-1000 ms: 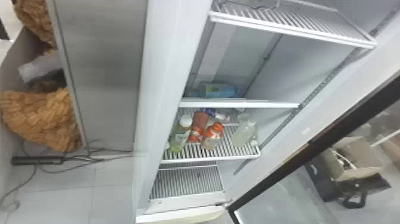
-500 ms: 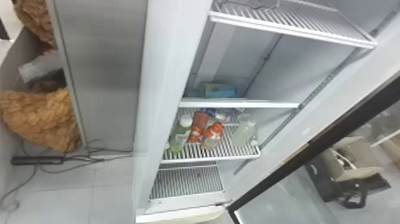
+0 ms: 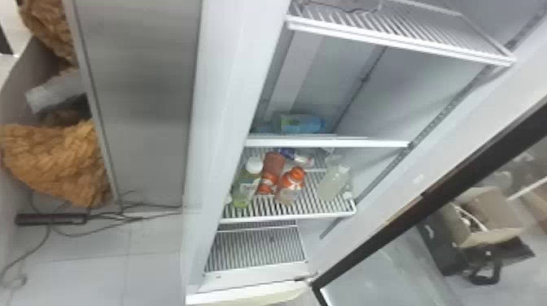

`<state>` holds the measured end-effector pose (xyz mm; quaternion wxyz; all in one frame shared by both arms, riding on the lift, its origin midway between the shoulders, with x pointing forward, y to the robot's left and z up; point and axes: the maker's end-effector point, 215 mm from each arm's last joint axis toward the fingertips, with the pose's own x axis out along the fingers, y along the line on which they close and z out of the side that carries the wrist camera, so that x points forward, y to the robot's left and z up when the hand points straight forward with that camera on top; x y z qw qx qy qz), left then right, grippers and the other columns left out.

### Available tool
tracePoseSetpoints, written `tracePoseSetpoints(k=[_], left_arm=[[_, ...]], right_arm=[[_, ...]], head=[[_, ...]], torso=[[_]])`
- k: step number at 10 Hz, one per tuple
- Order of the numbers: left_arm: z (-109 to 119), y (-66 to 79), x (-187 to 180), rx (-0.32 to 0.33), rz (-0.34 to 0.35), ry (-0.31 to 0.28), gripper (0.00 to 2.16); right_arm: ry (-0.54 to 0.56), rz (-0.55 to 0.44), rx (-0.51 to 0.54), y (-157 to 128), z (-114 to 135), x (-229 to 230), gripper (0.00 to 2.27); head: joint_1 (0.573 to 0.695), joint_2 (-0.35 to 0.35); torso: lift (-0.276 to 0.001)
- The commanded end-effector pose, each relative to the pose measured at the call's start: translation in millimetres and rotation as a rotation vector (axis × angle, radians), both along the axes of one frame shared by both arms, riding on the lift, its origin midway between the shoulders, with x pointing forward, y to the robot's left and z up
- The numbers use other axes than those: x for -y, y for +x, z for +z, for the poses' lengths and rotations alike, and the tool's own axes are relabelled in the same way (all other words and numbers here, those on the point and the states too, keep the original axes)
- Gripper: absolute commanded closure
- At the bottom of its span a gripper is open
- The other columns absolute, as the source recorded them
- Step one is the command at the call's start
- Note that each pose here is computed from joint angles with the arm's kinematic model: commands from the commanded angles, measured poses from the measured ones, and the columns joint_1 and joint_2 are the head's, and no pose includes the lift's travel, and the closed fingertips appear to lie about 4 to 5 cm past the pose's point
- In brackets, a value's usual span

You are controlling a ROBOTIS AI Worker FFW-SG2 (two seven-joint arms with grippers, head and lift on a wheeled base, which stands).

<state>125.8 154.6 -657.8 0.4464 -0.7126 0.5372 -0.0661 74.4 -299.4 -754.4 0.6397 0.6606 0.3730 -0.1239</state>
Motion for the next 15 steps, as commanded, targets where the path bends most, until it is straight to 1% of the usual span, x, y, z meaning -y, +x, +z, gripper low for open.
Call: tracePoseSetpoints(k=[1,2,3,6,9,11,12,13,14,15], left_arm=[[-5.3,-7.7,-4.2,-0.017,-0.016,0.021,0.00],[-7.2,-12.1,-5.4,-0.028,-0.026,0.027,0.00],[-7.9,-14.9,-8.4,-0.038,-0.015,0.029,0.00],[-9.3,-11.5,-11.0,-0.030,-0.007,0.038,0.00],[-9.4,-12.2,-12.2,-0.033,0.009,0.037,0.00],[-9.0,-11.1,-11.9,-0.033,0.007,0.036,0.00],[-9.2,-12.7,-11.9,-0.036,0.007,0.036,0.00],[-7.0,-10.1,-11.3,-0.030,0.020,0.027,0.00],[-8.0,-10.8,-15.5,-0.031,0.028,0.034,0.00],[-11.8,-19.0,-26.0,-0.050,0.044,0.052,0.00]], right_arm=[[-0.012,0.034,-0.005,-1.7,-1.0,1.1,0.00],[-0.015,0.032,-0.007,-3.1,-1.6,1.3,0.00],[-0.033,0.032,-0.001,-1.7,-2.0,6.0,0.00],[-0.037,0.004,0.019,6.8,0.3,10.4,0.00],[-0.041,-0.034,0.031,11.1,1.2,14.1,0.00],[-0.046,-0.037,0.031,10.8,0.7,14.6,0.00],[-0.049,-0.036,0.037,13.9,1.1,15.4,0.00],[-0.054,-0.036,0.036,12.3,0.8,16.5,0.00],[-0.064,-0.023,0.031,9.0,-0.3,17.5,0.00],[-0.061,-0.020,0.032,9.3,-0.6,14.2,0.00]], head=[[0.695,-0.350],[0.695,-0.350],[0.695,-0.350],[0.695,-0.350],[0.695,-0.350],[0.695,-0.350],[0.695,-0.350],[0.695,-0.350],[0.695,-0.350],[0.695,-0.350]], torso=[[0.000],[0.000],[0.000],[0.000],[0.000],[0.000],[0.000],[0.000],[0.000],[0.000]])
